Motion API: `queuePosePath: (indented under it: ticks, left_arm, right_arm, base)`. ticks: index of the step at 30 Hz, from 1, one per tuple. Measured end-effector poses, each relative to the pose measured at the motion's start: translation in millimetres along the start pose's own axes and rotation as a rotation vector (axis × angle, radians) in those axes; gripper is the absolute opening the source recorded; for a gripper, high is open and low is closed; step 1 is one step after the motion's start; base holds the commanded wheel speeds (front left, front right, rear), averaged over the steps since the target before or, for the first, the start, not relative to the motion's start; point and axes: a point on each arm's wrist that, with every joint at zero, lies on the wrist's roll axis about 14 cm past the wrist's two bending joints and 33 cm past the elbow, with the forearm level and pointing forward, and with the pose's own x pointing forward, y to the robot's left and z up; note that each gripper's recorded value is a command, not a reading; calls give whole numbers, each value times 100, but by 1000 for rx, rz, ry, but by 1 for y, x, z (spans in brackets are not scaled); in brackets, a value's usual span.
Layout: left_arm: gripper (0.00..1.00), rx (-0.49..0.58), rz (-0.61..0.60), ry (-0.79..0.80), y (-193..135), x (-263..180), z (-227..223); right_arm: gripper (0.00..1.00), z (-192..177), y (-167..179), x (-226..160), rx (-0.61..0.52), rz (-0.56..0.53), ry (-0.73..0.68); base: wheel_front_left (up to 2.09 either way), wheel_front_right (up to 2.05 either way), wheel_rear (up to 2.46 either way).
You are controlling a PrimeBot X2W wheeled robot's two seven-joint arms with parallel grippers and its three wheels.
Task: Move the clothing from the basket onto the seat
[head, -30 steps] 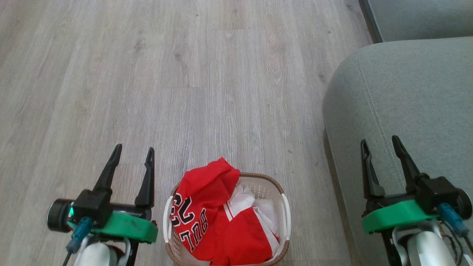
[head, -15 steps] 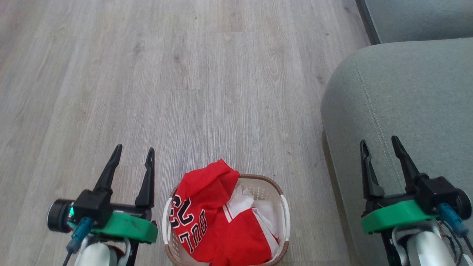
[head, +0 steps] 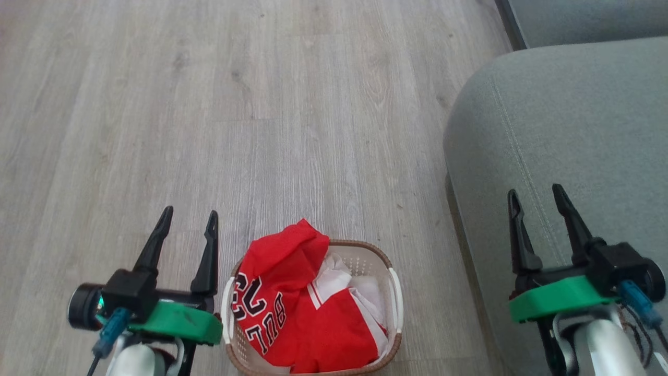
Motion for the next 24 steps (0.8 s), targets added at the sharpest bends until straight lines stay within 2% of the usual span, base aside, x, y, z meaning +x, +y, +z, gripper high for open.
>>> queuePosePath:
  ticks: [8, 24]
  left_arm:
    - [100, -47, -10, 83, -4, 8, -30]
    - [100, -121, -89, 292, -27, 44, -106]
  right_arm:
    - [100, -7, -8, 1, 4, -24, 20]
    - [100, -27, -22, 32, -15, -47, 55]
  base:
    - [0, 0, 0]
    - [0, 0, 0]
